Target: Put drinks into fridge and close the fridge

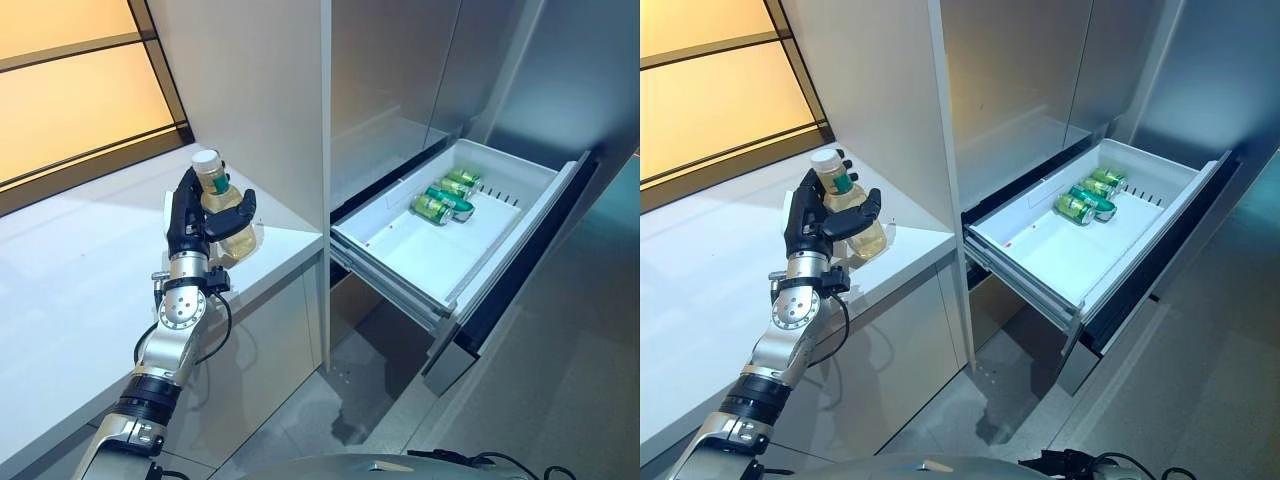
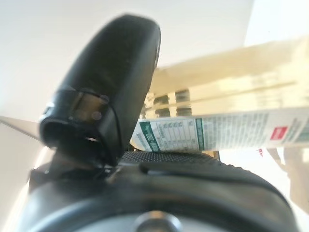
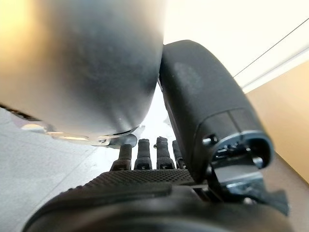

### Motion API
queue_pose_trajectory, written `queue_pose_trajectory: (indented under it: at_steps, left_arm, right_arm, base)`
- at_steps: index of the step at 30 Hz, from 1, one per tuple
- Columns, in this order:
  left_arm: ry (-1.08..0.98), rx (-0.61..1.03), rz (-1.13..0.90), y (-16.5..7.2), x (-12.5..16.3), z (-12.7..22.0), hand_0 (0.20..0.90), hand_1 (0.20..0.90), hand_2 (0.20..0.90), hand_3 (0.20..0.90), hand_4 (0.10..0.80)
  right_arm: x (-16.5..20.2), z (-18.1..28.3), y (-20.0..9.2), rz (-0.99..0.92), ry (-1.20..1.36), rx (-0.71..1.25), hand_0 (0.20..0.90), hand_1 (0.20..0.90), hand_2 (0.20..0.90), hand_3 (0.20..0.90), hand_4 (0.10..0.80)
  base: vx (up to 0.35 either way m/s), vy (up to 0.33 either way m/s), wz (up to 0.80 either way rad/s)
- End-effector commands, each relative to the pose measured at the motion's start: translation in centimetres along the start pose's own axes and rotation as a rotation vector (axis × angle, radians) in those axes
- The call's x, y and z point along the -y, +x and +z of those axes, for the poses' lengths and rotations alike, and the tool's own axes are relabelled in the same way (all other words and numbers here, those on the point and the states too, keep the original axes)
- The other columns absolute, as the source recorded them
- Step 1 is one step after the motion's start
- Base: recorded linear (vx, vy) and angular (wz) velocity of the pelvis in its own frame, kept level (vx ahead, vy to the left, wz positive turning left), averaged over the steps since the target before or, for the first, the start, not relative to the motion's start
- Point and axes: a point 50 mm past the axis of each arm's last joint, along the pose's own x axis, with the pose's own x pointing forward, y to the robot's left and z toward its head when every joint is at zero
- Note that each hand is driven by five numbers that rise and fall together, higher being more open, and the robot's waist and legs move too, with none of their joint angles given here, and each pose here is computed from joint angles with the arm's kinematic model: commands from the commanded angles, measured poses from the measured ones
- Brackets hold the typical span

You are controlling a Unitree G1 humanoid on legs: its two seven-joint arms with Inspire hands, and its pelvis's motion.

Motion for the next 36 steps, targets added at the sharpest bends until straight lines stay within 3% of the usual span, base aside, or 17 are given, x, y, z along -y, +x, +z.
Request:
queue_pose_trajectory:
  at_steps: [1,4,11,15,21,25,36]
  left_arm:
    - [-0.125,0.26,-0.046,1.6,0.7,4.8,0.3,0.3,0.3,0.2,0.1]
    - [-0.172,0.314,-0.099,1.5,1.1,5.7,0.3,0.3,0.3,0.2,0.1]
    - [-0.318,0.497,-0.364,0.6,3.1,9.5,0.3,0.3,0.3,0.2,0.1]
    - [-0.404,0.574,-0.579,-1.1,5.1,11.0,0.3,0.3,0.3,0.2,0.1]
    - [-0.482,0.601,-0.809,-2.7,6.4,12.1,0.3,0.3,0.3,0.2,0.1]
    - [-0.536,0.545,-0.935,-3.2,7.2,12.0,0.3,0.3,0.3,0.2,0.1]
    - [-0.516,0.425,-1.048,-3.7,8.8,10.7,0.3,0.3,0.3,0.2,0.1]
  right_arm:
    - [-0.3,2.6,-0.4,0.077,0.011,0.149,0.9,0.9,0.9,0.9,0.8]
    - [-1.5,4.5,-0.6,0.156,-0.001,0.27,0.9,0.9,0.9,0.9,0.8]
    - [-7.9,9.9,-4.1,0.582,0.039,0.542,0.9,0.9,0.9,0.9,0.8]
    - [-10.5,13.3,-8.4,0.77,-0.093,0.754,0.9,0.9,0.9,0.9,0.8]
    - [-10.6,18.8,-17.1,0.831,-0.368,1.136,0.9,0.9,0.9,0.9,0.8]
    - [-11.1,20.3,-21.3,0.861,-0.531,1.262,0.9,0.9,0.9,0.9,0.8]
    - [-12.4,20.2,-24.0,1.048,-0.674,1.203,0.9,0.9,0.9,0.9,0.8]
  base:
    - [0.0,0.0,0.0]
    - [0.0,0.0,0.0]
    - [-0.024,-0.021,-0.01]
    - [-0.025,-0.026,0.0]
    - [-0.014,0.0,-0.01]
    - [-0.015,0.008,-0.05]
    - [-0.003,0.0,-0.03]
